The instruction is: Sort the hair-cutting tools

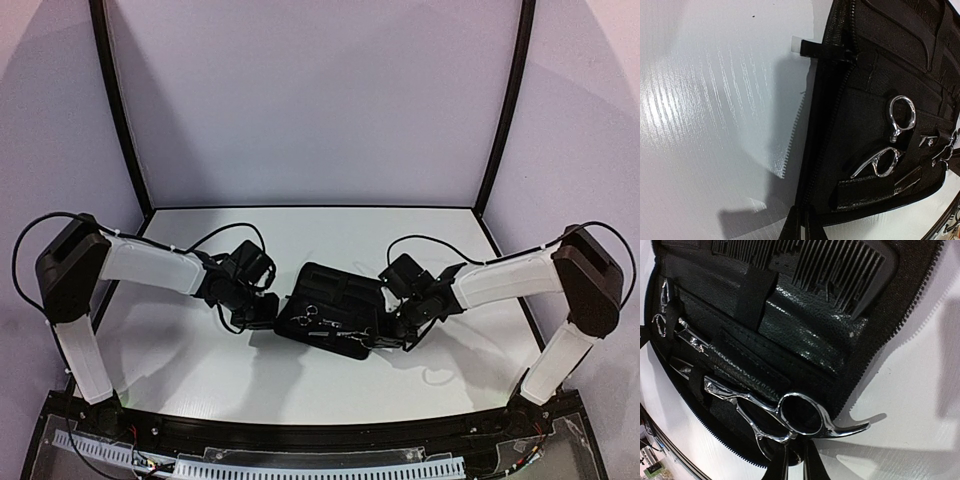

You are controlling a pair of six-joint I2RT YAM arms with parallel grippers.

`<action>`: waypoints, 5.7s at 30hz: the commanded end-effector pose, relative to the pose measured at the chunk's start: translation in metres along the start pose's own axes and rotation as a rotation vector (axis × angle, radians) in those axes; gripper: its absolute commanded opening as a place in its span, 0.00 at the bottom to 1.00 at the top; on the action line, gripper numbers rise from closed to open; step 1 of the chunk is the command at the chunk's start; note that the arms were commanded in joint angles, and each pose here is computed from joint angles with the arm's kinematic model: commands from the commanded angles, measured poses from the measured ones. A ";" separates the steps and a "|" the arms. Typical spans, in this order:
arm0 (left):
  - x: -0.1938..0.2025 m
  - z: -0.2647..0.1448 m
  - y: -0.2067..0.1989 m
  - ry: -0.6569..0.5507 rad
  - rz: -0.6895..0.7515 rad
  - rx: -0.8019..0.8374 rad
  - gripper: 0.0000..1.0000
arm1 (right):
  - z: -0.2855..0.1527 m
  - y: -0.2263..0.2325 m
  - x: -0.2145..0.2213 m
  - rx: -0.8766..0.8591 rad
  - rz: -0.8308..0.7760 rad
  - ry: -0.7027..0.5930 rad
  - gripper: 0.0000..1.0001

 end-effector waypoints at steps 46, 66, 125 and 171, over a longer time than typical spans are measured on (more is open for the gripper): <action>0.036 0.021 0.032 0.076 -0.059 -0.096 0.01 | -0.013 0.094 -0.042 -0.147 -0.335 -0.070 0.34; 0.001 -0.056 0.003 -0.221 -0.073 -0.100 0.73 | -0.125 -0.006 -0.104 0.030 -0.282 -0.235 0.99; 0.042 -0.060 0.021 -0.166 -0.320 0.046 0.99 | -0.004 0.077 -0.030 -0.162 -0.712 0.177 0.99; 0.022 0.018 -0.007 0.038 -0.201 -0.006 0.53 | 0.003 0.015 -0.061 -0.075 -0.459 0.208 0.96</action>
Point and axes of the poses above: each gripper's point midway between its finger pads, its own z axis out along the fingers, its own y axis along the line the jaws close on, x = y × z, the point moved 10 cm from there along -z, back along the fingers, and after that the axes turned 10 degrees about -z, right-handed, at the moved point
